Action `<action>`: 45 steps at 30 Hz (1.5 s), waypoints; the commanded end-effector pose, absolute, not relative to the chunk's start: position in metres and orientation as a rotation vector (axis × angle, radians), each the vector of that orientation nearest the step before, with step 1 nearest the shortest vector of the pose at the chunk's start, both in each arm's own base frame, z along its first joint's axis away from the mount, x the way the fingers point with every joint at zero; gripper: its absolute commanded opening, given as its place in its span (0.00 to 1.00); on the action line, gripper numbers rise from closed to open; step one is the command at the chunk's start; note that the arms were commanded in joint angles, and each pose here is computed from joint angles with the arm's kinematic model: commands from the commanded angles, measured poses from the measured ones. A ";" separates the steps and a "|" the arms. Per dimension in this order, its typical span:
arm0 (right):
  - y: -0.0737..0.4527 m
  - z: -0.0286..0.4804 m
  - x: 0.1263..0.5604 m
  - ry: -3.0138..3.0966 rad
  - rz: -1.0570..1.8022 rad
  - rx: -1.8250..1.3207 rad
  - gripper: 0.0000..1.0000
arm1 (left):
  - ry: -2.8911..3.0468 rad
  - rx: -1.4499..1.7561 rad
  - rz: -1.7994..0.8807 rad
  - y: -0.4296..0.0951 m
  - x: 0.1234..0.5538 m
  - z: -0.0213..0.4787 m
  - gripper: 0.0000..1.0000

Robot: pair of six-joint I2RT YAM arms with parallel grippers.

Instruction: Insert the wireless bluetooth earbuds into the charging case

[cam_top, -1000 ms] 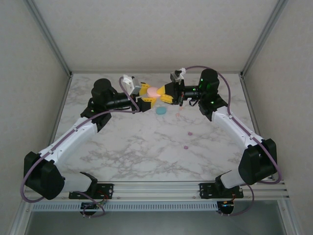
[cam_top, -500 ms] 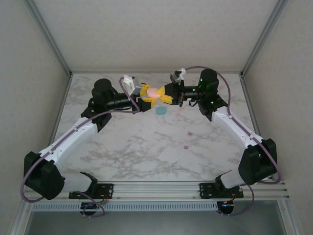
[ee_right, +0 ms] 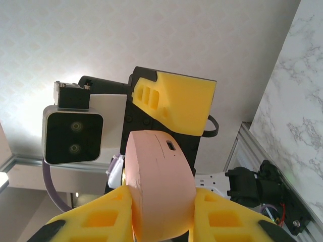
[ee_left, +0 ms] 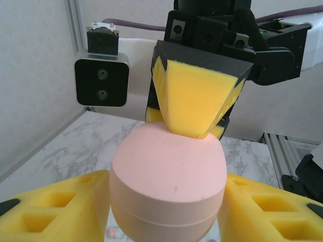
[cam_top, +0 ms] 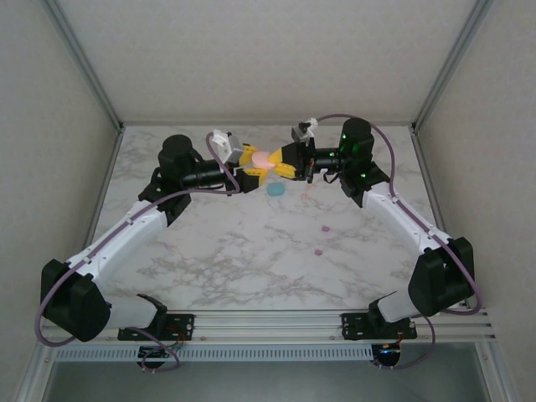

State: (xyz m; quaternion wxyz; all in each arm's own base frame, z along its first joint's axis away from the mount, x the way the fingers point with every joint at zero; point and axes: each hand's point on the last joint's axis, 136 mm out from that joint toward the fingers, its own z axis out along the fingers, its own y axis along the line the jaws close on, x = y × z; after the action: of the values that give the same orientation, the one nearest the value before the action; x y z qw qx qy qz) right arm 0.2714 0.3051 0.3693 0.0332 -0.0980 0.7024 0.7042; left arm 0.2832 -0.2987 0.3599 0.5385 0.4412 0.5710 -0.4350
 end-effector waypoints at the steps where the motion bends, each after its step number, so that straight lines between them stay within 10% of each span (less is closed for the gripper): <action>1: 0.303 0.390 0.257 2.098 2.157 -0.402 0.18 | 1.321 1.060 -1.001 -0.297 0.277 0.372 0.55; 45: 0.303 0.391 0.255 2.080 2.139 -0.424 0.18 | 1.285 1.041 -1.069 -0.302 0.276 0.385 0.54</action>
State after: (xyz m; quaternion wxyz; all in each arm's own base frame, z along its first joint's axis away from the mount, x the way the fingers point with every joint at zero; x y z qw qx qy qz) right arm 0.2663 0.3021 0.3756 0.0517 -0.1093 0.7008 0.7031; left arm 0.2787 -0.2996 0.3703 0.5428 0.4358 0.5614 -0.4476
